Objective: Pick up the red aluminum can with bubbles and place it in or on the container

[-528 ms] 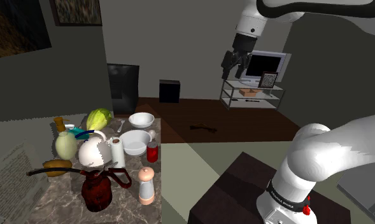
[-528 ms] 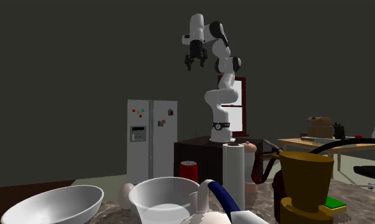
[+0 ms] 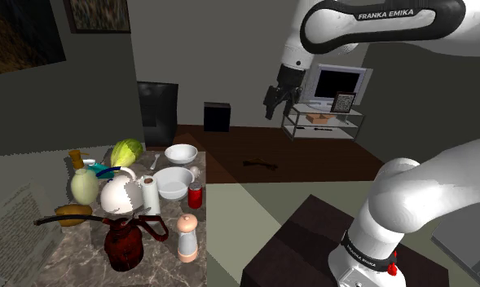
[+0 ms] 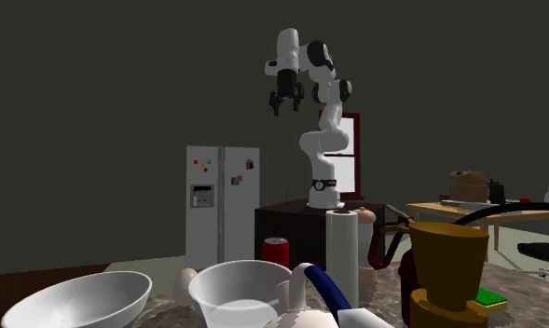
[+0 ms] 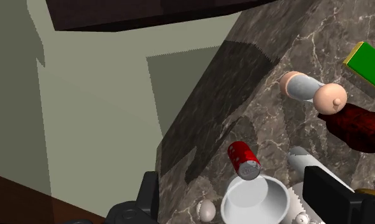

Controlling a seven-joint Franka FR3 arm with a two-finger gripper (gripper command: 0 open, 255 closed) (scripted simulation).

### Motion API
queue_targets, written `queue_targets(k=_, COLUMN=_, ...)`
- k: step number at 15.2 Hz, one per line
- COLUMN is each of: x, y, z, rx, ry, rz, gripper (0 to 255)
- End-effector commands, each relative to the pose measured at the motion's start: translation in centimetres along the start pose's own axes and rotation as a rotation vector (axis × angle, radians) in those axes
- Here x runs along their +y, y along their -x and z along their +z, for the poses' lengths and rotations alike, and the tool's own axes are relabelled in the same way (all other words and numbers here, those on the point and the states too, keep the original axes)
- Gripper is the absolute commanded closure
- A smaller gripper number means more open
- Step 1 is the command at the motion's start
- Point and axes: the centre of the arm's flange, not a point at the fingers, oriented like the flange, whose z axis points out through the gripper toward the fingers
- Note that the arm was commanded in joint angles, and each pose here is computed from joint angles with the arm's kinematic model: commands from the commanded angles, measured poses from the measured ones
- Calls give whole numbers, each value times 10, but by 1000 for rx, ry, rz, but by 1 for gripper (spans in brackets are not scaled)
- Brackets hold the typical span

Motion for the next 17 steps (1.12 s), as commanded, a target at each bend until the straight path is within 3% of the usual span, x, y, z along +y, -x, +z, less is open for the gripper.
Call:
queue_targets(k=1, x=-8, y=-13, z=21, rx=2, ry=1, rz=-2, gripper=0)
queue_targets(k=17, x=-74, y=-101, z=202, rx=1, ry=10, rz=-20, gripper=0)
